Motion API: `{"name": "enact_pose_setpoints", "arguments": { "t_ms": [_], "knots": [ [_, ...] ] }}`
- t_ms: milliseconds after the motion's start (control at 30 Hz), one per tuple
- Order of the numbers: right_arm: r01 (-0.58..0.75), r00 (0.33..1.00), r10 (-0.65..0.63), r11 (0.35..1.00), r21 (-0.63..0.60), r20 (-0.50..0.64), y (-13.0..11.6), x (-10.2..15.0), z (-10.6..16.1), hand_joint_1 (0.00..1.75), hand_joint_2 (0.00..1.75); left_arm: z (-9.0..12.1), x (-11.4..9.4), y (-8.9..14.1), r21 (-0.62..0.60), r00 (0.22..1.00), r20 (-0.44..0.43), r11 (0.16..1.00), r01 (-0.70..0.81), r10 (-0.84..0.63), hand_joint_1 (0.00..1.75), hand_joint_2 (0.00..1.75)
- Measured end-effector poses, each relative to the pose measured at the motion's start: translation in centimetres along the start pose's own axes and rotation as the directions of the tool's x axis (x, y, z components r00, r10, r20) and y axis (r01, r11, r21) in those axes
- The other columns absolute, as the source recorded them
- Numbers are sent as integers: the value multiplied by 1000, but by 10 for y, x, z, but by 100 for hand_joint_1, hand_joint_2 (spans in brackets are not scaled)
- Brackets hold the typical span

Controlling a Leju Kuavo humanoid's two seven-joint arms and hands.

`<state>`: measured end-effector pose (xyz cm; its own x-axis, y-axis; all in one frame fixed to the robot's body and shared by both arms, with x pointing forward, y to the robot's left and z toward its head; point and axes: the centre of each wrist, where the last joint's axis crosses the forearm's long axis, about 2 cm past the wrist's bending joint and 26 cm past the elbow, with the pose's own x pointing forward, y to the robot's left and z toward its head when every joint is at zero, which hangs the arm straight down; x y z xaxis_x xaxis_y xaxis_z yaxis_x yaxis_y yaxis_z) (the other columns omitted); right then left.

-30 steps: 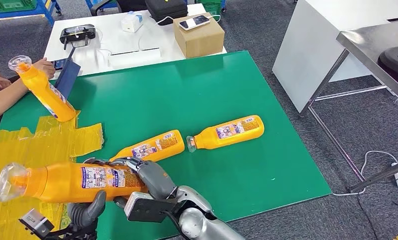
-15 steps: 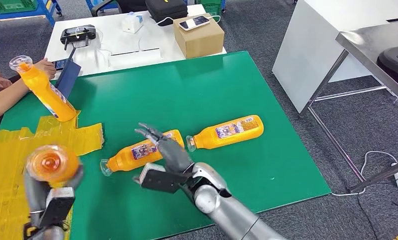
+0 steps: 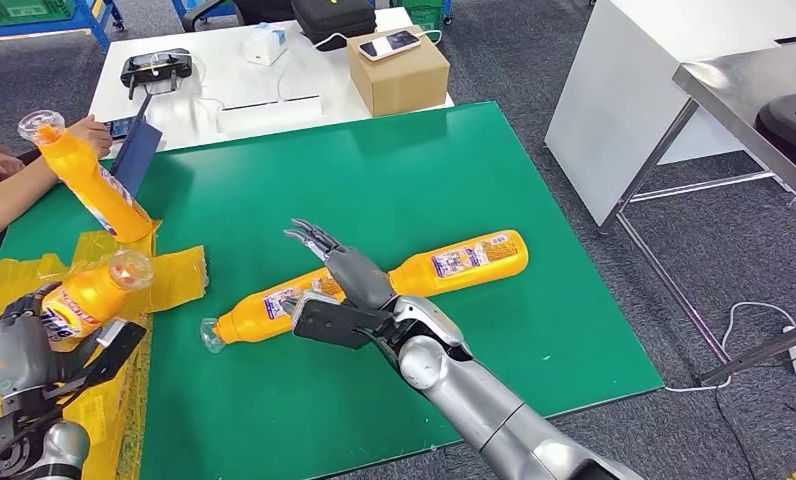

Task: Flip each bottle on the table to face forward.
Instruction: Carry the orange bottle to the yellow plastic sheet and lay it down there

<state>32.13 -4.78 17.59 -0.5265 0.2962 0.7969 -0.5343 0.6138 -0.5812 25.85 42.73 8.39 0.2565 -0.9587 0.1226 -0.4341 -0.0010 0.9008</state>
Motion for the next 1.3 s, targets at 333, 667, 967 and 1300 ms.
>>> {"name": "enact_pose_setpoints", "arguments": {
  "t_ms": [333,667,967,1300],
  "knots": [
    [-3,1000,3,1000,26,-4,5,5,-6,0,0,-11,25,-29,-237,982,120,957,170,-145,175,175],
    [-4,1000,5,999,51,-11,2,6,-12,0,175,-13,29,-45,-389,915,388,879,275,-115,175,175],
    [-4,1000,5,998,65,-20,5,4,-13,0,175,-15,20,-44,-422,889,444,849,319,-113,0,175],
    [-5,1000,7,997,78,-24,5,3,-15,0,175,-15,-5,-38,-533,882,471,799,277,9,0,0]
  ]
}}
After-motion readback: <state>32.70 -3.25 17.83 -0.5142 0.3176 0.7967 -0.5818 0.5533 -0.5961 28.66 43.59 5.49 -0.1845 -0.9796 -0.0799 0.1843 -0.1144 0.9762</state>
